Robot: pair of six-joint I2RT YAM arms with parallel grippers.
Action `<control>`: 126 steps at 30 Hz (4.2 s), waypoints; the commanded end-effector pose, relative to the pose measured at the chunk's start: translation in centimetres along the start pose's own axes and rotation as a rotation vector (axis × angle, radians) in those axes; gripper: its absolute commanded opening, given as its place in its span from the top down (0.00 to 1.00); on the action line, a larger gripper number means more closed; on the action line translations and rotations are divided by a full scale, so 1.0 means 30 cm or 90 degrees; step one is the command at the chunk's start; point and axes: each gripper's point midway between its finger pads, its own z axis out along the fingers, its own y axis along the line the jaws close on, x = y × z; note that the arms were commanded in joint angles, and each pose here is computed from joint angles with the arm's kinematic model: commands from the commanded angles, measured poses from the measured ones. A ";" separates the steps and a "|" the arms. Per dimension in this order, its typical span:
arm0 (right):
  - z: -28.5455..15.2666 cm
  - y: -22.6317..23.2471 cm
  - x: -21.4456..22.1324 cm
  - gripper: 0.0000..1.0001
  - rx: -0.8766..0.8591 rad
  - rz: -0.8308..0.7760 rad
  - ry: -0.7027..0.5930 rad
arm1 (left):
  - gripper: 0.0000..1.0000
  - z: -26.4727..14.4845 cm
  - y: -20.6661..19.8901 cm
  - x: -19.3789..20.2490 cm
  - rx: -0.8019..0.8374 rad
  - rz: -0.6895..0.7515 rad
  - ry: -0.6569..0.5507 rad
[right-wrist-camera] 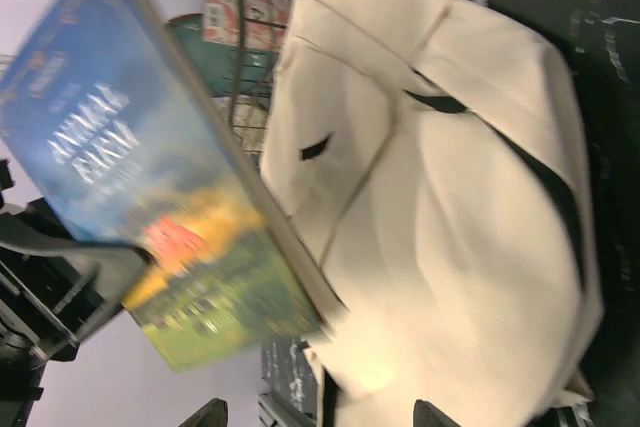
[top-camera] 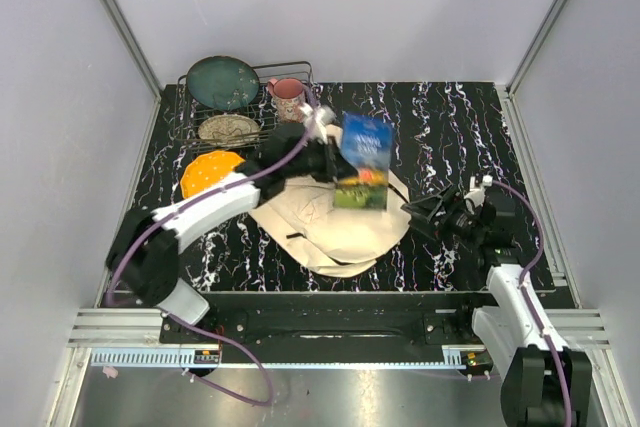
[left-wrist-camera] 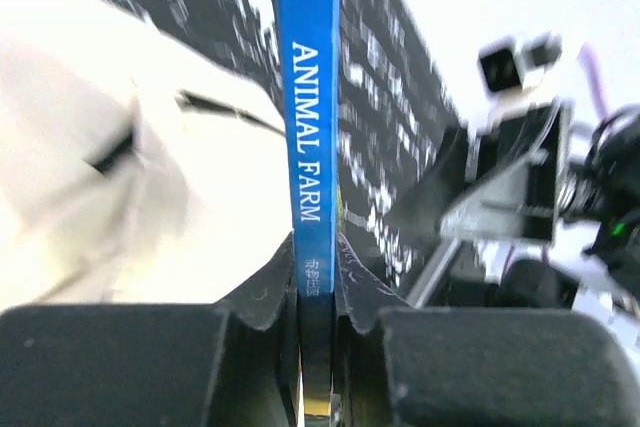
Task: Pack the student bag
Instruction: Pick up the book from the center of the board.
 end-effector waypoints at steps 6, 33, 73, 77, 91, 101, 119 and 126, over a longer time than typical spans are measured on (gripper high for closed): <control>0.012 0.279 0.006 0.22 -0.132 -0.007 0.003 | 1.00 -0.285 -0.164 -0.385 0.044 0.016 -0.336; 0.296 0.589 0.042 0.21 -0.296 -0.010 -0.032 | 1.00 -0.349 -0.225 -0.352 0.138 -0.062 -0.371; 0.198 0.702 0.162 1.00 -0.368 -0.223 0.084 | 0.05 -0.506 -0.078 -0.392 0.014 0.035 -0.423; 0.179 0.722 0.195 1.00 -0.375 -0.258 0.129 | 0.15 -0.509 -0.076 -0.387 0.011 0.043 -0.415; 0.202 0.694 0.156 0.94 -0.324 -0.268 0.083 | 0.99 -0.505 -0.053 -0.385 -0.006 0.023 -0.413; 0.207 0.626 0.075 0.30 -0.299 -0.106 -0.036 | 1.00 -0.514 -0.029 -0.397 -0.003 -0.024 -0.440; 0.344 0.544 0.154 0.18 -0.395 -0.001 0.000 | 1.00 -0.486 -0.092 -0.412 0.134 -0.100 -0.443; 0.338 0.617 0.144 0.18 -0.445 -0.039 -0.007 | 1.00 -0.480 -0.075 -0.394 0.123 -0.106 -0.434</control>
